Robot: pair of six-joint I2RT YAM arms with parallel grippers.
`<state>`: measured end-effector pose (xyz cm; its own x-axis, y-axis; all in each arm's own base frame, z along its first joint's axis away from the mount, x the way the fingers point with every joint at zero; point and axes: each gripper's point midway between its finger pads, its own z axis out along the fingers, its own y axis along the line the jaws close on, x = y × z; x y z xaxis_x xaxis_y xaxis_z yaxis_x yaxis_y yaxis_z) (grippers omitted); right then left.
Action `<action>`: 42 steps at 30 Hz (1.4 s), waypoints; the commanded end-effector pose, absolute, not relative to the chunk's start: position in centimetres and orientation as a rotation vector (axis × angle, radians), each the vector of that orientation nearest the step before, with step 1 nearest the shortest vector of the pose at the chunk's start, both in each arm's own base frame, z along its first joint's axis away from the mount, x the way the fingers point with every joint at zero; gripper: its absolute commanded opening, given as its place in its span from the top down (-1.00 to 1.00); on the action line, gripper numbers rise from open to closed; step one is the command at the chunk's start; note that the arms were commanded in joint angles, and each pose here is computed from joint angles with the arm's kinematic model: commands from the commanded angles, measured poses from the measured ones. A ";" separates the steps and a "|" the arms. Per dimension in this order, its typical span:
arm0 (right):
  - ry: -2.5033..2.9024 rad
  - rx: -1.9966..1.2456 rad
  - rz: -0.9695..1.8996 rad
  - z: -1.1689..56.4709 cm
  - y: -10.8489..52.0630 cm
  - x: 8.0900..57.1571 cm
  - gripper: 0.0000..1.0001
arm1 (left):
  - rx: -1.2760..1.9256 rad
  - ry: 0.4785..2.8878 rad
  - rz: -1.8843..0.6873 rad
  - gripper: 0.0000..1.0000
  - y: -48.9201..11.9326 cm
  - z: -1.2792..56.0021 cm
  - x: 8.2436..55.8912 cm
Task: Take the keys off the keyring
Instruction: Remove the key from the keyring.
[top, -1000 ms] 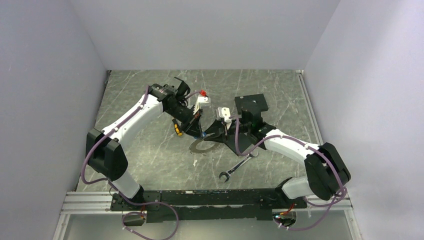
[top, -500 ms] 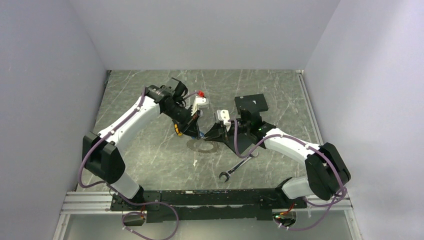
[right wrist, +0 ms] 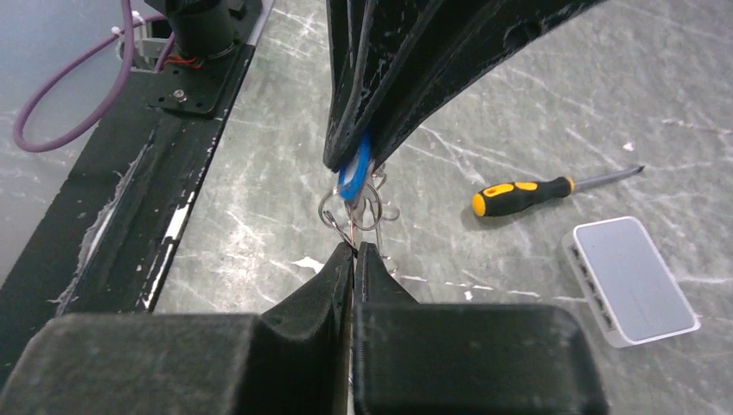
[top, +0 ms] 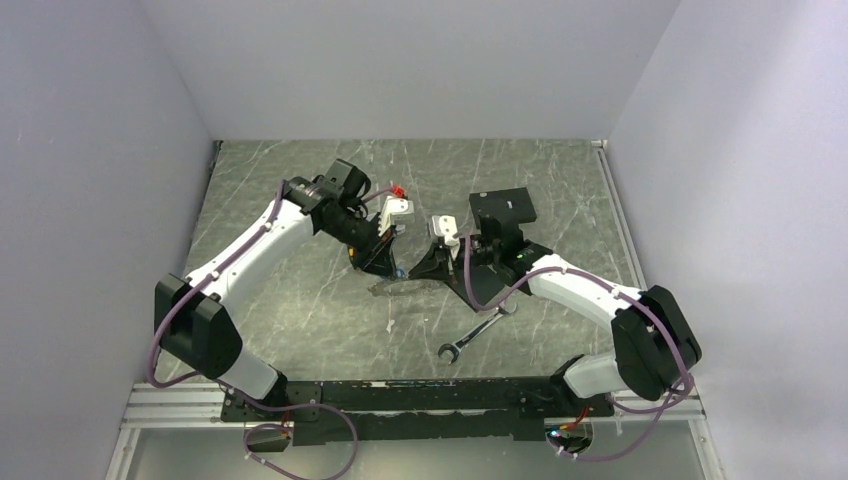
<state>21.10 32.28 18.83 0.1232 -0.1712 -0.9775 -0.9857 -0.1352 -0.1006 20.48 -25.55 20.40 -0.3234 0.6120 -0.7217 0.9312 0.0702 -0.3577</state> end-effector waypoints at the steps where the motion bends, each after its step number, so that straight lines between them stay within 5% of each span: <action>1: 1.207 -1.461 1.169 20.2 32.5 20.9 1.00 | 1.523 1.887 -1.111 0.64 -25.7 22.0 21.0; 13: 1.237 -1.418 1.181 20.4 32.4 21.4 1.00 | 1.500 1.879 -1.189 0.29 -26.3 22.0 20.5; 28: 1.460 -0.985 1.393 21.6 30.8 24.4 1.00 | 1.253 2.055 -0.877 0.26 -22.1 23.5 21.7; 34: 1.548 -0.806 1.395 22.3 30.7 25.8 1.00 | 1.152 1.818 -0.798 -0.23 -22.2 26.1 22.6; 42: 1.632 -0.626 1.508 21.9 30.4 25.3 1.00 | 1.134 1.784 -0.916 -0.16 -24.7 23.7 23.7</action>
